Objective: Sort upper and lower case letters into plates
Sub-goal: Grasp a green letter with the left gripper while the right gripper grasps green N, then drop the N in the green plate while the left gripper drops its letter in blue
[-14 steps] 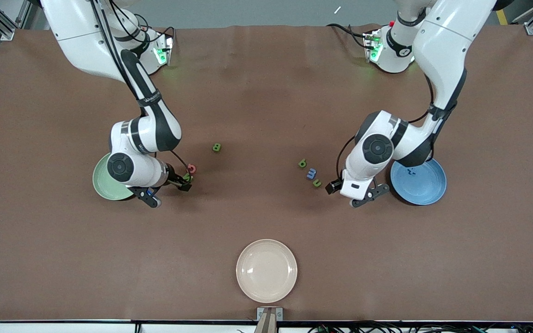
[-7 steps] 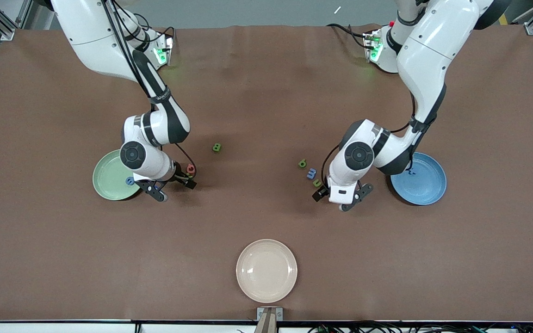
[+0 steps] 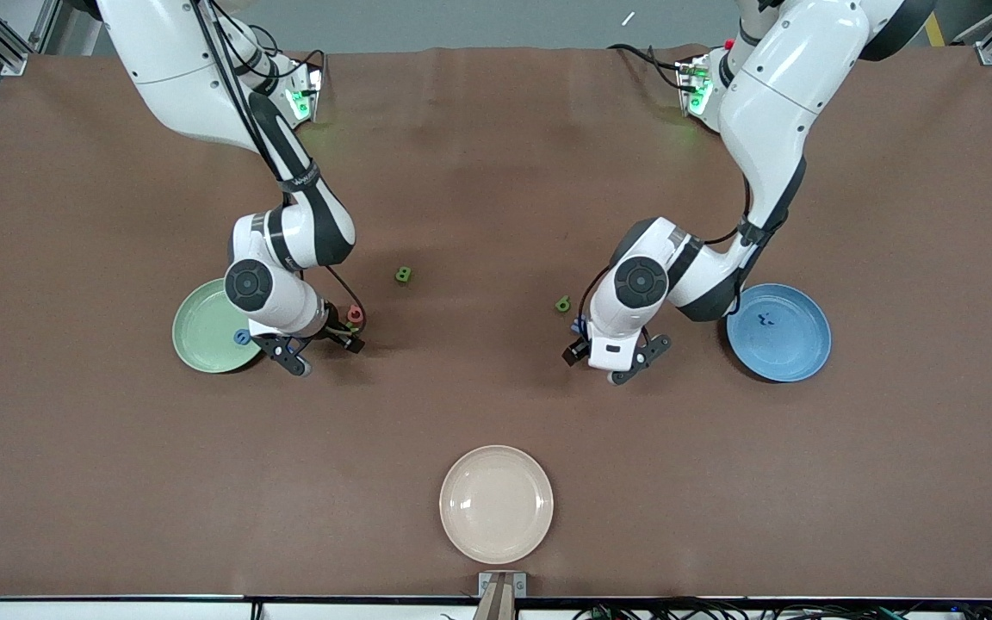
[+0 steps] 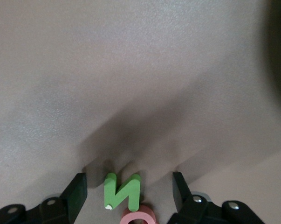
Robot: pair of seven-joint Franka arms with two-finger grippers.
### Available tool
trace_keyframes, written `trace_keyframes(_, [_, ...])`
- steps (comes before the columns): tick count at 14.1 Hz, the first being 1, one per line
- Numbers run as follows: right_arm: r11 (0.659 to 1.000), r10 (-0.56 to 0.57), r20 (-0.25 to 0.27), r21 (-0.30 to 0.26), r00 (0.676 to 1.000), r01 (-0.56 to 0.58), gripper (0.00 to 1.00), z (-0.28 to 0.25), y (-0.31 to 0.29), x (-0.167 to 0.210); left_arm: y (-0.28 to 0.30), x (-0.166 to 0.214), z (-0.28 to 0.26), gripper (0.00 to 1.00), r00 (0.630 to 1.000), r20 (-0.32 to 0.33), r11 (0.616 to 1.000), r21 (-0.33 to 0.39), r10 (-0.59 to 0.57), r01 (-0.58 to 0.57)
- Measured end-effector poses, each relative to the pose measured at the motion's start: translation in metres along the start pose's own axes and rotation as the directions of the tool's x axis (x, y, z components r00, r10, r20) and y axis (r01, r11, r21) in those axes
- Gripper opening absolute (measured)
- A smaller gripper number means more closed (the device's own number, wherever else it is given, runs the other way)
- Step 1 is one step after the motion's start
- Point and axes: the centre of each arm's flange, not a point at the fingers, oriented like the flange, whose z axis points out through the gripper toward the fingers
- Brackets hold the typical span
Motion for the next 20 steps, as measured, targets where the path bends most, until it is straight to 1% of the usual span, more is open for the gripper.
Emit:
trace_keyframes(1, [1.0, -0.001, -0.001, 0.001, 1.0, 0.001, 0.66, 0.0, -0.001, -0.001, 0.0, -0.002, 0.001, 0.85, 1.0, 0.001, 1.0, 0.002, 0.003, -0.003])
trace_keyframes(2, [1.0, -0.003, -0.005, 0.006, 1.0, 0.003, 0.52, -0.002, -0.002, -0.001, 0.001, -0.003, 0.002, 0.85, 1.0, 0.002, 1.0, 0.003, 0.005, -0.005])
trace_keyframes(3, [1.0, -0.004, -0.006, 0.008, 1.0, 0.004, 0.42, -0.003, -0.003, -0.002, 0.001, -0.004, 0.003, 0.85, 1.0, 0.003, 1.0, 0.004, 0.006, -0.006])
trace_keyframes(4, [1.0, -0.004, -0.007, 0.009, 1.0, 0.004, 0.32, -0.004, -0.004, -0.002, 0.001, -0.004, 0.004, 0.78, 1.0, 0.004, 1.0, 0.006, 0.005, -0.005])
trace_keyframes(5, [1.0, -0.004, -0.007, 0.009, 1.0, 0.004, 0.33, -0.004, -0.004, -0.002, 0.0, -0.004, 0.005, 0.73, 1.0, 0.004, 1.0, 0.007, 0.005, -0.005])
trace_keyframes(6, [1.0, -0.003, -0.007, 0.009, 1.0, 0.003, 0.33, -0.004, -0.004, -0.002, 0.0, -0.003, 0.006, 0.73, 1.0, 0.004, 1.0, 0.008, 0.004, -0.004])
trace_keyframes(7, [1.0, -0.003, -0.007, 0.009, 1.0, 0.003, 0.33, -0.004, -0.004, -0.002, 0.0, -0.003, 0.006, 0.7, 1.0, 0.004, 1.0, 0.008, 0.004, -0.004])
trace_keyframes(8, [1.0, -0.003, -0.006, 0.009, 1.0, 0.003, 0.33, -0.004, -0.004, -0.002, 0.0, -0.003, 0.006, 0.7, 1.0, 0.004, 1.0, 0.008, 0.004, -0.004])
trace_keyframes(9, [1.0, -0.001, -0.003, 0.004, 1.0, 0.001, 0.33, -0.004, -0.003, -0.001, 0.0, -0.003, 0.006, 0.64, 1.0, 0.004, 1.0, 0.008, 0.004, -0.004])
trace_keyframes(10, [1.0, 0.004, 0.009, -0.009, 1.0, -0.004, 0.33, -0.006, 0.001, 0.003, 0.0, -0.003, 0.006, 0.64, 1.0, 0.004, 1.0, 0.008, 0.004, -0.004])
trace_keyframes(11, [1.0, 0.006, 0.028, -0.025, 1.0, -0.006, 0.33, -0.013, 0.006, 0.012, 0.0, -0.003, 0.007, 0.59, 1.0, 0.005, 1.0, 0.009, 0.004, -0.004])
trace_keyframes(12, [0.999, 0.001, 0.053, -0.036, 0.999, 0.0, 0.33, -0.026, 0.014, 0.026, -0.001, -0.003, 0.007, 0.59, 1.0, 0.005, 1.0, 0.01, 0.004, -0.004])
trace_keyframes(13, [0.999, -0.011, 0.078, -0.038, 0.997, 0.014, 0.33, -0.044, 0.026, 0.044, -0.001, -0.004, 0.008, 0.53, 1.0, 0.006, 1.0, 0.011, 0.004, -0.004])
trace_keyframes(14, [0.999, -0.029, 0.096, -0.03, 0.995, 0.032, 0.33, -0.063, 0.041, 0.063, -0.001, -0.004, 0.008, 0.53, 1.0, 0.006, 1.0, 0.011, 0.004, -0.004])
trace_keyframes(16, [0.997, -0.079, 0.114, -0.003, 0.99, 0.08, 0.33, -0.089, 0.076, 0.097, 0.0, -0.005, 0.007, 0.42, 1.0, 0.006, 1.0, 0.009, 0.006, -0.006])
trace_keyframes(17, [0.994, -0.108, 0.12, 0.007, 0.987, 0.108, 0.33, -0.094, 0.093, 0.11, 0.0, -0.005, 0.007, 0.42, 1.0, 0.005, 1.0, 0.009, 0.007, -0.007])
trace_keyframes(18, [0.99, -0.142, 0.123, 0.018, 0.982, 0.141, 0.33, -0.096, 0.109, 0.123, 0.001, -0.005, 0.006, 0.38, 1.0, 0.005, 1.0, 0.008, 0.007, -0.007])
trace_keyframes(19, [0.985, -0.171, 0.127, 0.026, 0.977, 0.17, 0.33, -0.094, 0.125, 0.134, 0.001, -0.006, 0.006, 0.29, 1.0, 0.005, 1.0, 0.008, 0.008, -0.008])
trace_keyframes(20, [0.98, -0.197, 0.13, 0.034, 0.972, 0.194, 0.33, -0.092, 0.14, 0.145, 0.001, -0.006, 0.006, 0.29, 1.0, 0.005, 1.0, 0.008, 0.008, -0.008])
